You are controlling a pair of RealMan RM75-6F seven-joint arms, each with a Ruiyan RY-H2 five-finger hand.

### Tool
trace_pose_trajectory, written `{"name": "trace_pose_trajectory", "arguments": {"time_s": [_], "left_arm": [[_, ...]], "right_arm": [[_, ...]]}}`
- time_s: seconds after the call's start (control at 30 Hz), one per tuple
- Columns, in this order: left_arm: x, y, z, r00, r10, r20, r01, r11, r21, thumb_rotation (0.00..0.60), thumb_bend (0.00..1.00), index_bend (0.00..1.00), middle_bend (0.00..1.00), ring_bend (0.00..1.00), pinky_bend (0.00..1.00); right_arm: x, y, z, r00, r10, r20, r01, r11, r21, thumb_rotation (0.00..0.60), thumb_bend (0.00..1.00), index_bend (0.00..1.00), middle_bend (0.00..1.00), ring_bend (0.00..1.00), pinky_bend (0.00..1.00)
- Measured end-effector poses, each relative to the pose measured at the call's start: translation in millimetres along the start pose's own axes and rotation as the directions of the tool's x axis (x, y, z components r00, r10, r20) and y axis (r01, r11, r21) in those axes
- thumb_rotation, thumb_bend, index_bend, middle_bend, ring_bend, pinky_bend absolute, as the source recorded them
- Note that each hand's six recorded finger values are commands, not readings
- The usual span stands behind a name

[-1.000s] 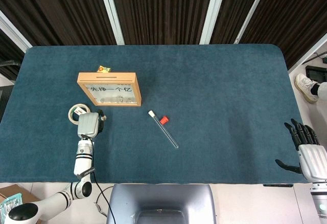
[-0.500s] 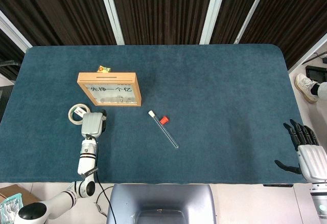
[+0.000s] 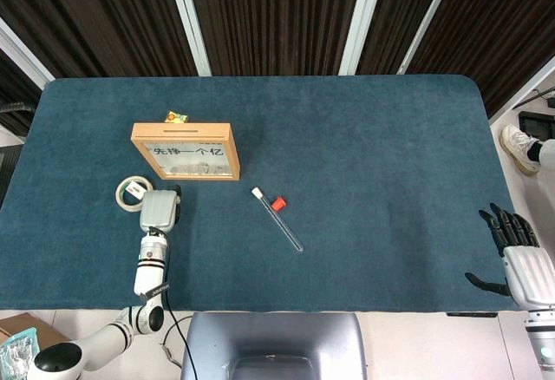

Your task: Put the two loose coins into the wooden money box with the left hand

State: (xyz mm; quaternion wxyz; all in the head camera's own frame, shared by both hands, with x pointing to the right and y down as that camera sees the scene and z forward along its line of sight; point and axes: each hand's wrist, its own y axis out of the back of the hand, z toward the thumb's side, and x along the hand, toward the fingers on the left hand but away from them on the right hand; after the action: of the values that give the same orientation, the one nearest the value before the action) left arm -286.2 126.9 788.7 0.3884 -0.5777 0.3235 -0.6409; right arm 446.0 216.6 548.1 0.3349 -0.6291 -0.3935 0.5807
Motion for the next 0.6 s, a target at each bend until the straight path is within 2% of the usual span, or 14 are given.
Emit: {"name": "trace_pose_trajectory", "arguments": {"time_s": [0.6], "left_arm": [[-0.1,-1.8,-0.3,1.0,-0.008,-0.007,0.009,0.999,0.032,0.6,0.43,0.43,1.0,1.0,1.0]], "right_arm": [[0.8,2.1,-1.1,1.0,-0.006,0.0,0.006,1.0,-0.009,0.6,0.11,0.0,0.0,0.0,0.0]]}}
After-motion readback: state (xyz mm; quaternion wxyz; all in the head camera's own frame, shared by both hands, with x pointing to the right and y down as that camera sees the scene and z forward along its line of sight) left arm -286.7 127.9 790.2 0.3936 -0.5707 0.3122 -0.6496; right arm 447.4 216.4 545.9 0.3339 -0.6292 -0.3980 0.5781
